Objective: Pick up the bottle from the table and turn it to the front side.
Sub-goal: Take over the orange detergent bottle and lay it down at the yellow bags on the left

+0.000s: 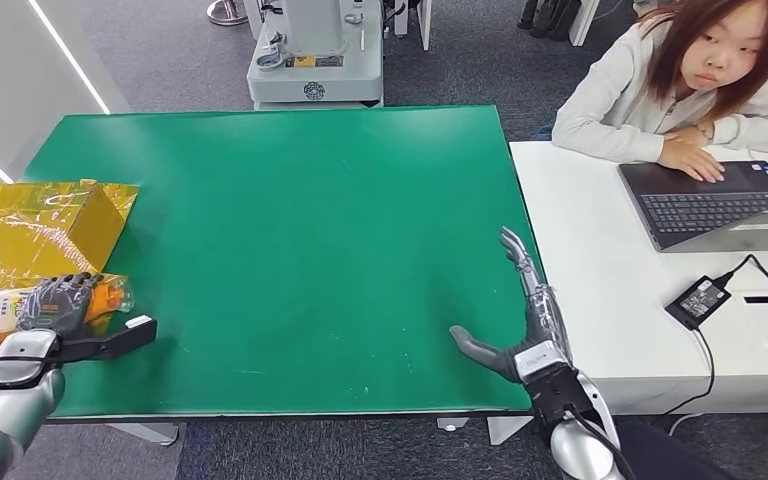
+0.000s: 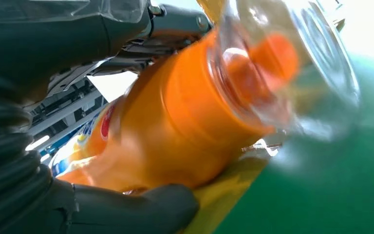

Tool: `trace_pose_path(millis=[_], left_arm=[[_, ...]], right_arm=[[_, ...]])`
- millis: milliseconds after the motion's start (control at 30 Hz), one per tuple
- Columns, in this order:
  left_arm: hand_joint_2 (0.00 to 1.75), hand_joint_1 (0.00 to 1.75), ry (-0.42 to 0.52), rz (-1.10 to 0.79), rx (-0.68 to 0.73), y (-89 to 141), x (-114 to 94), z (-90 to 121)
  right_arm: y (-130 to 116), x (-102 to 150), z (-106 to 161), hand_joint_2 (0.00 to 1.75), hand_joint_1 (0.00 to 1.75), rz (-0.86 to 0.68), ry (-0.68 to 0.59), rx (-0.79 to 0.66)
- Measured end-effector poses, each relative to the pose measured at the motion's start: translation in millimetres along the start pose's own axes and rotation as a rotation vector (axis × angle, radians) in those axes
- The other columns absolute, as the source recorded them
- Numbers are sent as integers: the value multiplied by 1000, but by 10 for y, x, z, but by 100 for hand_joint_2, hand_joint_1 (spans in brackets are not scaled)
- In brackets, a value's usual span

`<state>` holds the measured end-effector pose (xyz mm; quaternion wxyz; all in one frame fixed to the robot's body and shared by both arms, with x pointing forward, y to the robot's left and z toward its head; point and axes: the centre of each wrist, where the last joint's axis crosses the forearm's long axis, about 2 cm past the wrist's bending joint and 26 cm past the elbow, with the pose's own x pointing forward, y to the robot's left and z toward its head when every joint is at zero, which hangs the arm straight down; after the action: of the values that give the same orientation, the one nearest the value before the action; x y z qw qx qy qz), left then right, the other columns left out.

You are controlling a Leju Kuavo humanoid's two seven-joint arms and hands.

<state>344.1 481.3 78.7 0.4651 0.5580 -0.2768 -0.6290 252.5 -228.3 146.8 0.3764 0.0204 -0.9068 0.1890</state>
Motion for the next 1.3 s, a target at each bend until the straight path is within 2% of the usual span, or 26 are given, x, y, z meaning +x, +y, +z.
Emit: trace_pose_path(millis=[333, 600, 833, 1033, 1167, 1300], left_arm=[[175, 0, 13, 41, 11, 19, 12, -10], [175, 0, 26, 164, 90, -4, 74, 16], [175, 0, 82, 687, 327, -173, 356, 180], [175, 0, 224, 1215, 551, -269, 624, 307], [175, 0, 369, 1436, 680, -273, 762, 399], [175, 0, 470, 1533, 804, -201, 828, 486]], right_arm=[[-17, -53, -62, 175, 0, -3, -1, -4], [-25, -81, -58, 175, 0, -10, 7, -3], [-11, -99, 35, 175, 0, -6, 18, -13], [8, -142, 45, 175, 0, -14, 20, -6], [29, -188, 24, 175, 0, -27, 14, 1], [35, -238, 9, 175, 0, -35, 19, -13]])
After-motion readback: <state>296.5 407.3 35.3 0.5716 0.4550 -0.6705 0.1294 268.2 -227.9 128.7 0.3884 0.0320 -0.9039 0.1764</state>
